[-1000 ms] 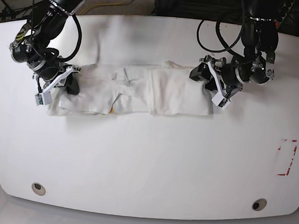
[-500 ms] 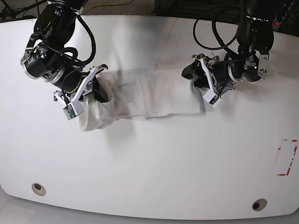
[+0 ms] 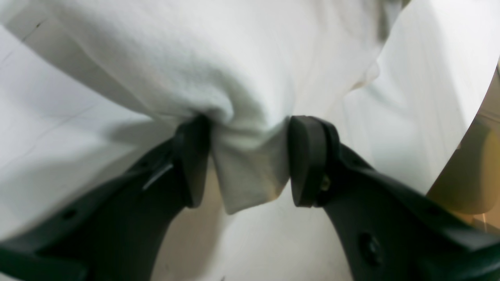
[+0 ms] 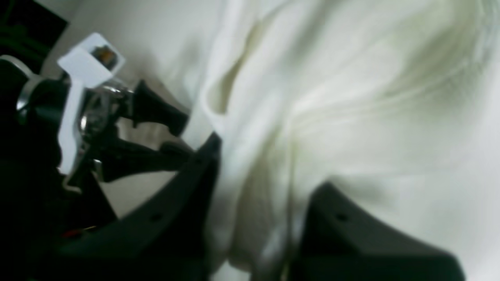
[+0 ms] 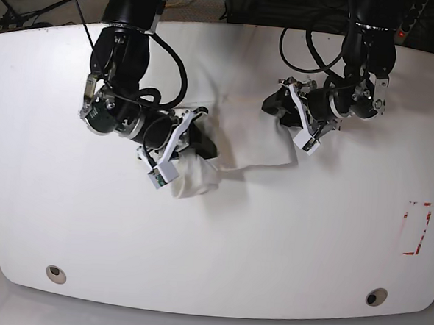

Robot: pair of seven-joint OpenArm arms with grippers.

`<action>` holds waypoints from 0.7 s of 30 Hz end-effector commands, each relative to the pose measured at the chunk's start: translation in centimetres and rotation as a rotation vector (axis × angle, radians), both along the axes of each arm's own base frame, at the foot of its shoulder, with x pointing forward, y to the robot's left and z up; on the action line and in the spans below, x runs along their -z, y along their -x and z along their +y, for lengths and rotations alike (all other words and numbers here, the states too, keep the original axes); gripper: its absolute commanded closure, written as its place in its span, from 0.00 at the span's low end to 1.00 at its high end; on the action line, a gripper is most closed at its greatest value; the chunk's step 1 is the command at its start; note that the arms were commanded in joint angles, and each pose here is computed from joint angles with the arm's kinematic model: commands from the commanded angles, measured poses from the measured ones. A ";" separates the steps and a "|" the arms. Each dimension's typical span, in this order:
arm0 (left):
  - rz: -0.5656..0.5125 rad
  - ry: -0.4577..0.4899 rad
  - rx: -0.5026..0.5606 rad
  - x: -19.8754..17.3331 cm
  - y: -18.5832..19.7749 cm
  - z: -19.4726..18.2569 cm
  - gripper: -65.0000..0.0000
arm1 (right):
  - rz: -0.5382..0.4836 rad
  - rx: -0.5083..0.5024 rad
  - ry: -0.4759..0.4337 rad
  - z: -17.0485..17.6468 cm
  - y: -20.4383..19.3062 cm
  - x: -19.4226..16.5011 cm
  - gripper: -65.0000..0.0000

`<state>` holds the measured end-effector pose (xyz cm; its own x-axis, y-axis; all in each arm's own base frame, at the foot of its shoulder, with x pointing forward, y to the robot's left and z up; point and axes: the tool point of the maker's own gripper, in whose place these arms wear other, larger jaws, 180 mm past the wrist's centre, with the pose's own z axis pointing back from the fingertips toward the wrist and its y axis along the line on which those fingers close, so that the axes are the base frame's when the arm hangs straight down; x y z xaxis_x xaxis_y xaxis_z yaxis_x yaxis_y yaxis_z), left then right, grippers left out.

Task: Fold the T-shirt properly
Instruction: 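Fold the bundle end held by the right gripper over toward the left gripper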

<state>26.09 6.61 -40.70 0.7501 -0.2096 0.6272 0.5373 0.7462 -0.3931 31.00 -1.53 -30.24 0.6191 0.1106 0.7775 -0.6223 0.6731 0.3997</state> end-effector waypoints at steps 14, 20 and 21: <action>0.000 -0.024 0.017 -0.2 0.0 0.2 0.53 | 0.052 -0.069 -0.136 5.4 -0.4 0.8 0.37; -0.032 -0.013 -0.004 -1.0 -0.7 0.6 0.54 | 0.048 -0.106 -0.093 7.0 0.9 -0.9 0.00; -0.072 0.003 -0.026 -2.0 -1.4 0.9 0.54 | 0.021 -0.103 -0.091 6.8 1.0 -1.8 0.00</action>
